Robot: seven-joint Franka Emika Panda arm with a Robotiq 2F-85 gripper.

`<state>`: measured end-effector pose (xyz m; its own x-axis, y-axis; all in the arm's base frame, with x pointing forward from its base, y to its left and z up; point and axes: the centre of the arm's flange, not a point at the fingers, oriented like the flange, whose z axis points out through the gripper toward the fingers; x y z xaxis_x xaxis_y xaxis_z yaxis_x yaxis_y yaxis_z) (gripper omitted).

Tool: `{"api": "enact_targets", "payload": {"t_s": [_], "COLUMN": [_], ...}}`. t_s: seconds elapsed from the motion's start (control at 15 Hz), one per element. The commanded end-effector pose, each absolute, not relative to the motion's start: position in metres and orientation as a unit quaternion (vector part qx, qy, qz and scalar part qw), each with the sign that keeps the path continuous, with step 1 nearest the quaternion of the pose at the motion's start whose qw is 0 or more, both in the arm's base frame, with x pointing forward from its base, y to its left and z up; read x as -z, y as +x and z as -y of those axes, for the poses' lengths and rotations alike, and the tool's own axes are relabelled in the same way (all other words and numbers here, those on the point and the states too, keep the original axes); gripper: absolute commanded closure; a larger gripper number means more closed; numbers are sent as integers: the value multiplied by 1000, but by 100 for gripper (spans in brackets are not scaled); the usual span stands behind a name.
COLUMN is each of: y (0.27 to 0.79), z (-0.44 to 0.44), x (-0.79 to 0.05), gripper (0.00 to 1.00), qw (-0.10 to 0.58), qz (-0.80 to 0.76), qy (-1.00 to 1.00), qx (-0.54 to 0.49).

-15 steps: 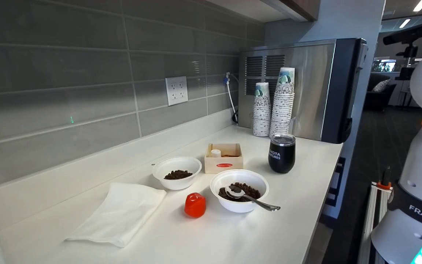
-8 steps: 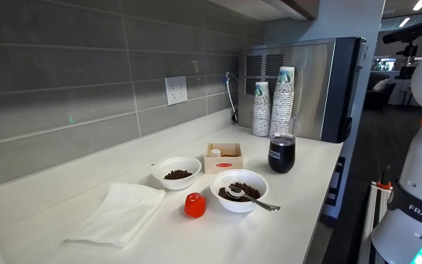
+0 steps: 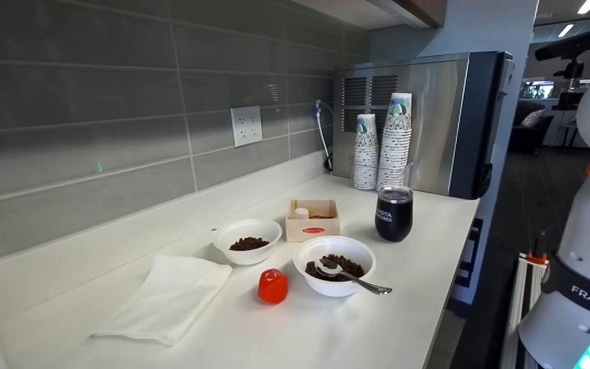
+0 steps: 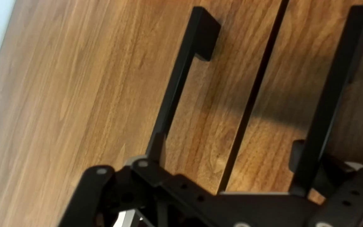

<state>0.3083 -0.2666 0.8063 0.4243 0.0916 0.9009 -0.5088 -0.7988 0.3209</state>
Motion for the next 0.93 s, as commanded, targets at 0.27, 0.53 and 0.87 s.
{"api": "enact_targets", "payload": {"t_s": [0.27,0.53,0.87], "y": [242,199,158], "z": [275,265,250], "x": [-813,-810,-803], "gripper": [0,0,0], "qw": [292,290,288], "qz": [157,173,177], "qy": [795,798,803], "qx": [-508,-498,-490]}}
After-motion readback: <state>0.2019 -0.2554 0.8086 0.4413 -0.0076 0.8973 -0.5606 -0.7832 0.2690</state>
